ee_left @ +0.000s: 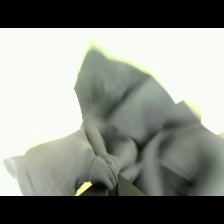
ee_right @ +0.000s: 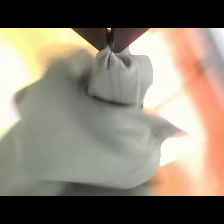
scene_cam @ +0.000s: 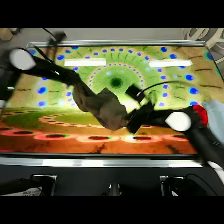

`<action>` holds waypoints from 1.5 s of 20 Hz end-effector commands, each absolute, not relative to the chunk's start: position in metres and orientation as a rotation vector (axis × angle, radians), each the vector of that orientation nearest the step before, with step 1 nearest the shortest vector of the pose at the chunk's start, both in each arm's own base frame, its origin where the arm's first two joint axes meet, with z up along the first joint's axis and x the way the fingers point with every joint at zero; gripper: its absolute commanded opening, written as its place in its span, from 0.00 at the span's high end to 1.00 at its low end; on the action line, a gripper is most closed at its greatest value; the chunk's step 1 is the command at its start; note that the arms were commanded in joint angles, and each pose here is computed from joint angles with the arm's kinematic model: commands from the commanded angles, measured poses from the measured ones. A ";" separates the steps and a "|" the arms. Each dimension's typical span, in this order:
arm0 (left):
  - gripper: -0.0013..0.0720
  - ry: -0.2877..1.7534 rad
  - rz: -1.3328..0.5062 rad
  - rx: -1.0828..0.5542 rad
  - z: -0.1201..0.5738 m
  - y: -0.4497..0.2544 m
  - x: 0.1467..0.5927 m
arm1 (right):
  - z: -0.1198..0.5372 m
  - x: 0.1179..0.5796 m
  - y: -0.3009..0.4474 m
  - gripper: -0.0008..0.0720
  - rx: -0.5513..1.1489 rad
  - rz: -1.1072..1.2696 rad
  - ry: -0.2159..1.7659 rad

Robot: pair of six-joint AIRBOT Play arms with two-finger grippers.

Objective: Fold the shirts.

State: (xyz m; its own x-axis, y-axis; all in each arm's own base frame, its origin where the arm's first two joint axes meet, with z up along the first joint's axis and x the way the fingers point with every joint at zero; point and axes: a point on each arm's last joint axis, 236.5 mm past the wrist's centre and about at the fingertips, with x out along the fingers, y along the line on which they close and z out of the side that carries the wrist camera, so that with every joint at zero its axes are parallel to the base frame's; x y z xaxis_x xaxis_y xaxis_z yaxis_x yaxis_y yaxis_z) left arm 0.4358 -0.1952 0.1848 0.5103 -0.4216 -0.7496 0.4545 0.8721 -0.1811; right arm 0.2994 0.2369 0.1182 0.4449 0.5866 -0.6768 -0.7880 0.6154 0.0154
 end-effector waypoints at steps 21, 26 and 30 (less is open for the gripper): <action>0.95 0.429 -0.471 -0.002 0.361 -0.179 0.368 | 0.288 0.294 0.066 0.96 -0.638 0.268 0.606; 0.95 0.861 -0.442 0.032 0.141 -0.217 0.445 | 0.132 0.405 0.118 0.96 -0.825 0.332 0.785; 0.81 1.134 -0.501 -0.098 0.035 -0.257 0.444 | 0.047 0.432 0.160 0.96 -0.608 0.358 0.911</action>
State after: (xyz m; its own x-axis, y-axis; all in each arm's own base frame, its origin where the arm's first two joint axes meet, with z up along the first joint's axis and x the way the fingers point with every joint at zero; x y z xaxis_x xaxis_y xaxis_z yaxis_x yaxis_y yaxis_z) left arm 0.4488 -0.2317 0.1131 0.4967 -0.3868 -0.7770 0.3857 0.9003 -0.2016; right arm 0.4143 0.1326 0.1126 0.6428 -0.0018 -0.7660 -0.5427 0.7048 -0.4570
